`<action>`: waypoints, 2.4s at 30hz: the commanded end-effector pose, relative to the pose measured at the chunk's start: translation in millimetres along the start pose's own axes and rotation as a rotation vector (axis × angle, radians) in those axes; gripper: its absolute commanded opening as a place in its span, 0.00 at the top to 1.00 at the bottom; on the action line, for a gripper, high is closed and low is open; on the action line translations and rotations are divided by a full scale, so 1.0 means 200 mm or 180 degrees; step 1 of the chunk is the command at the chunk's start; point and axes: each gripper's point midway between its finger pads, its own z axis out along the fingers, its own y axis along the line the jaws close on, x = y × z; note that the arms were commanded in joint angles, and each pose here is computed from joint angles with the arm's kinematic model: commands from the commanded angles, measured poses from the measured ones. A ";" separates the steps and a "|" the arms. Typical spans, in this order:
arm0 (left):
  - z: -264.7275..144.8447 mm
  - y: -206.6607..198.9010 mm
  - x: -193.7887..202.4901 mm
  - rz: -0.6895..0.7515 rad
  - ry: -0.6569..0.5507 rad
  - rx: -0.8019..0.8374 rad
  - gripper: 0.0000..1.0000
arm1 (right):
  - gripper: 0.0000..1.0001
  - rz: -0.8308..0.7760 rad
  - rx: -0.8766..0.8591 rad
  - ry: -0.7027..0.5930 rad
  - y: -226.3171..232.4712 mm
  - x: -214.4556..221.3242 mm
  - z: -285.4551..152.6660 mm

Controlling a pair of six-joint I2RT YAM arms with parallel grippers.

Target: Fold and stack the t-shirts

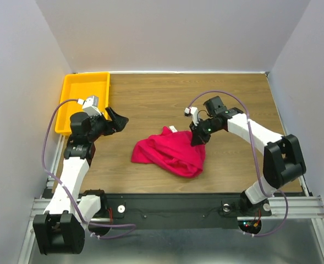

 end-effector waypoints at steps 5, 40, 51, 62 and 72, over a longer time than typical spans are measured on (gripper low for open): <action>0.03 -0.19 0.16 0.0211 0.0312 0.0599 0.08 | 0.99 -0.1396 -0.0359 -0.0014 0.30 0.13 -0.27; 0.36 -1.41 0.94 0.2637 0.1466 0.2955 0.12 | 0.44 0.0662 0.1499 -0.1055 -0.28 0.28 -0.79; 0.64 -1.50 1.23 0.2863 0.1753 0.2529 0.19 | 0.44 0.1346 0.1569 -0.1603 -0.50 0.39 -0.91; 0.73 -1.53 1.42 0.2915 0.2232 0.2702 0.20 | 0.44 0.1400 0.1531 -0.1727 -0.51 0.41 -0.94; 0.70 -1.51 1.51 0.2836 0.2529 0.2826 0.46 | 0.44 0.1364 0.1534 -0.1769 -0.49 0.40 -0.95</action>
